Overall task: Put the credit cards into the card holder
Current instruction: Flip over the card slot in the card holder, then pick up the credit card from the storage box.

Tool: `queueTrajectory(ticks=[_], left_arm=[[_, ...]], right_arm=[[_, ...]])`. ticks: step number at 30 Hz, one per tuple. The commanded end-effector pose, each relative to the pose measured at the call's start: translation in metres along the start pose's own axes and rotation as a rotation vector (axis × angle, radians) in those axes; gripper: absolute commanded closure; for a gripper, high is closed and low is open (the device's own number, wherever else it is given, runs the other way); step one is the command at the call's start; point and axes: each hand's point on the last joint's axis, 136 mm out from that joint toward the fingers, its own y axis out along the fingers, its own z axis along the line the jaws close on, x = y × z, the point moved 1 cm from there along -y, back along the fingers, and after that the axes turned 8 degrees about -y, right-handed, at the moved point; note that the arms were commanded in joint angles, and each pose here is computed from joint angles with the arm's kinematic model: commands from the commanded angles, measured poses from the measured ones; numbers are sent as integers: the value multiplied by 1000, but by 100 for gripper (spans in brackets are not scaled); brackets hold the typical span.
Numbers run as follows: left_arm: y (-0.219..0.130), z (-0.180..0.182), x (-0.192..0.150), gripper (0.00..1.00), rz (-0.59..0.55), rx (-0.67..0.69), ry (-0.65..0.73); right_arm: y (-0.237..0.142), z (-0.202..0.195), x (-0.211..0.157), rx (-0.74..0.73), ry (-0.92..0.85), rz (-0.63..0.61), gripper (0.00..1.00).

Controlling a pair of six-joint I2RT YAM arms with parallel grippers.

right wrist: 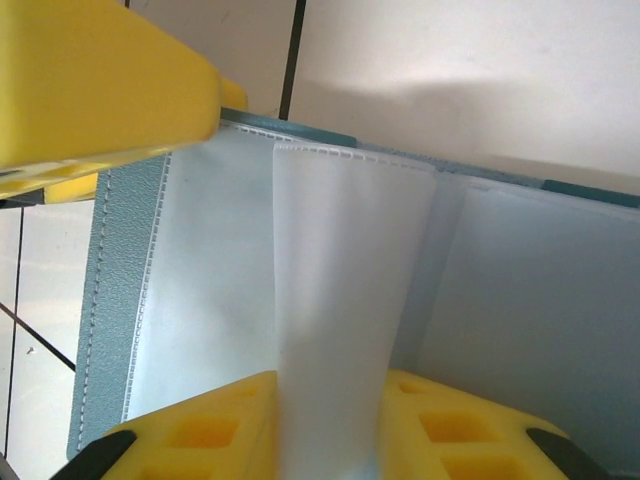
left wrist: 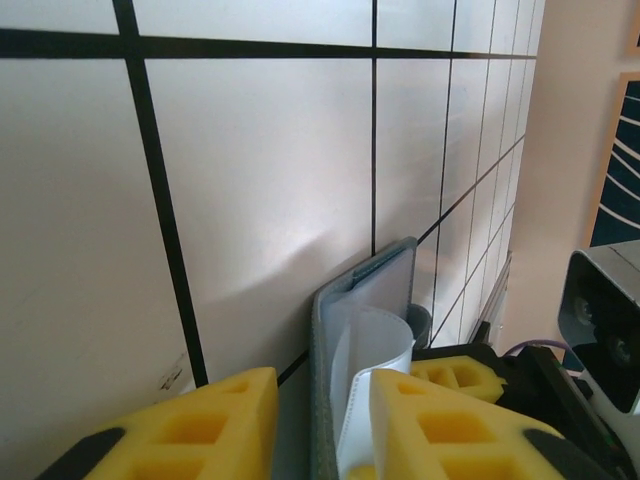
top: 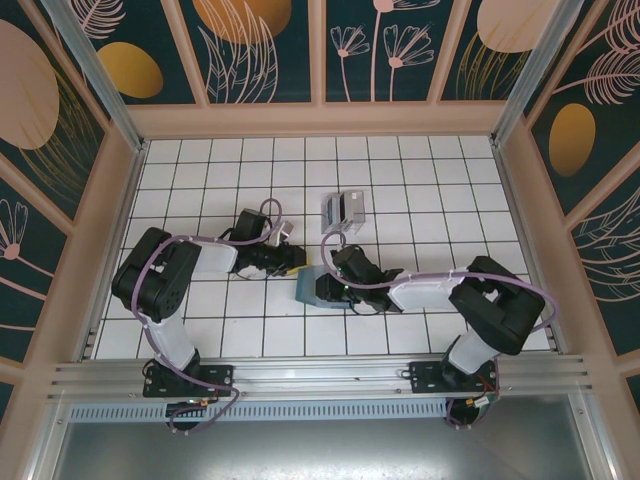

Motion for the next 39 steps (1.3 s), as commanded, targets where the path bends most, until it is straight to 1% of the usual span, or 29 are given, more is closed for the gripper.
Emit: queueTrajectory(ticks=[1,3,5,7,10,13,15,17,19,22,23,26,30,31,32,33,34,36,39], left_arm=[[2,7,0,79,-12,26,6],[2,10,1,88,-17,48,8],[2,13,1,94,-18,64,10],[1,13,1,99,-17,67,11],[1,14,0,100,-16,68,13],[1,14,1,100,-22,72,15],[0,13,1,100,-22,71,15],[0,12,1,100,-23,70,16],[0,11,1,100,-22,68,14],[-1,10,1,100,-25,69,16],[-1,10,1,100,-25,69,15],[-1,10,1,100,-25,68,13],[-1,10,1,100,-26,70,12],[-2,10,1,95,-26,69,13],[-2,9,1,82,-27,68,17],[-3,7,1,71,-27,64,24],[-5,3,1,63,-26,57,38],[-9,-7,5,54,-38,53,68],[-16,-20,12,46,-59,49,101]], right_arm=[[-10,9,14,73,25,-77,71],[-14,6,14,73,35,-94,71],[-18,0,15,46,48,-106,71],[-22,-10,16,-5,66,-121,68],[-32,-21,19,-93,74,-144,63],[-46,-45,24,-264,137,-174,55],[-57,-54,27,-352,159,-191,51],[-65,-55,33,-388,149,-207,49],[-69,-44,40,-367,114,-222,48],[-71,-7,52,-244,24,-246,45],[-71,2,54,-225,9,-250,44],[-72,13,61,-241,-15,-250,43],[-74,12,69,-258,-25,-243,42],[-75,12,72,-243,-29,-239,42],[-76,12,78,-212,-27,-231,41],[-79,11,82,-190,-26,-226,41],[-83,8,89,-186,-18,-229,41],[-92,2,106,-199,-27,-239,39],[-99,-12,133,-251,-65,-222,35]])
